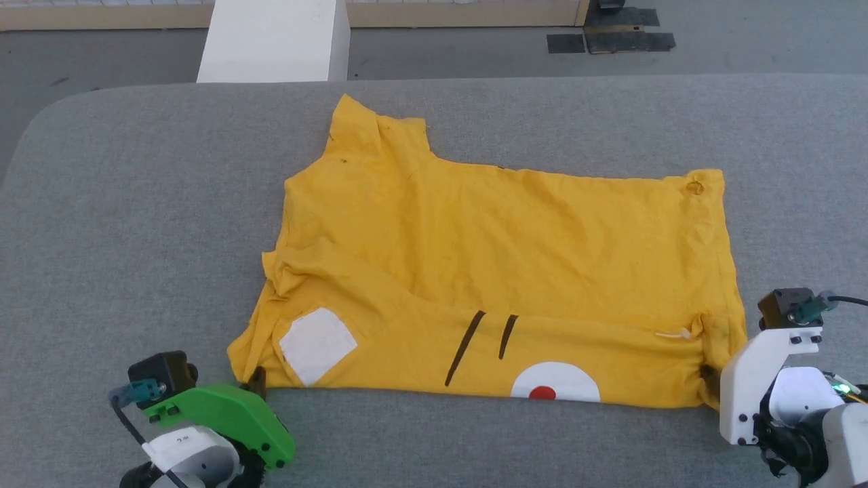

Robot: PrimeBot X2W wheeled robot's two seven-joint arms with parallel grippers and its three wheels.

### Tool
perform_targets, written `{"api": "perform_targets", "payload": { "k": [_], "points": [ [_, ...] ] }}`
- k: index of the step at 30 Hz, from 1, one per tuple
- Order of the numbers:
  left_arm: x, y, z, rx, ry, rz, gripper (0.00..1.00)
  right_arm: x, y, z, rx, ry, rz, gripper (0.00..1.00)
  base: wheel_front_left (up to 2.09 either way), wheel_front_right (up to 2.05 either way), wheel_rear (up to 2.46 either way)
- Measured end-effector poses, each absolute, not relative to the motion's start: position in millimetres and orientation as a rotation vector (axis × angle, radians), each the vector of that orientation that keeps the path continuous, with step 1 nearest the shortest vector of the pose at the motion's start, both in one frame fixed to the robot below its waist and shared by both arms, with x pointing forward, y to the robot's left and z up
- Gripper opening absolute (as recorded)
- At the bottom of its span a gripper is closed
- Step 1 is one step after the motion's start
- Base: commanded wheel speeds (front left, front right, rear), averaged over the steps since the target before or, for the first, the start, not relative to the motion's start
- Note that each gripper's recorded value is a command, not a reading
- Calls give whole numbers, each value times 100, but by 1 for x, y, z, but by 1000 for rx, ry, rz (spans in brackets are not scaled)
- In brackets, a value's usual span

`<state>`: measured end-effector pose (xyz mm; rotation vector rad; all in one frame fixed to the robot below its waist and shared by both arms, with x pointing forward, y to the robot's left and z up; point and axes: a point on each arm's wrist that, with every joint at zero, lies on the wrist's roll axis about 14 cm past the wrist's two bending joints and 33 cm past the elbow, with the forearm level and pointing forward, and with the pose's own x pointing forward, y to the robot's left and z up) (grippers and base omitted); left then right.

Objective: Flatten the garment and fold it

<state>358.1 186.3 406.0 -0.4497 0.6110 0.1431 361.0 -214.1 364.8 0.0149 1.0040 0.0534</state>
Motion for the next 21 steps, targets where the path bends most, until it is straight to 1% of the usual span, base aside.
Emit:
{"api": "perform_targets", "payload": {
  "k": [4, 7, 11, 15, 21],
  "points": [
    [359, 188, 415, -461, 577, 137, 0, 365, -209, 378, 56, 963, 79, 0, 0, 0, 0],
    [359, 189, 427, -467, 540, 132, 0, 370, -218, 399, 39, 907, 77, 0, 0, 0, 0],
    [348, 196, 438, -450, 526, 143, 0, 370, -234, 424, 15, 861, 67, 0, 0, 0, 0],
    [327, 191, 435, -463, 574, 148, 0, 352, -246, 424, 10, 904, 44, 0, 0, 0, 0],
    [297, 188, 413, -494, 677, 179, 0, 321, -249, 399, 33, 1016, 27, 0, 0, 0, 0]
  ]
}}
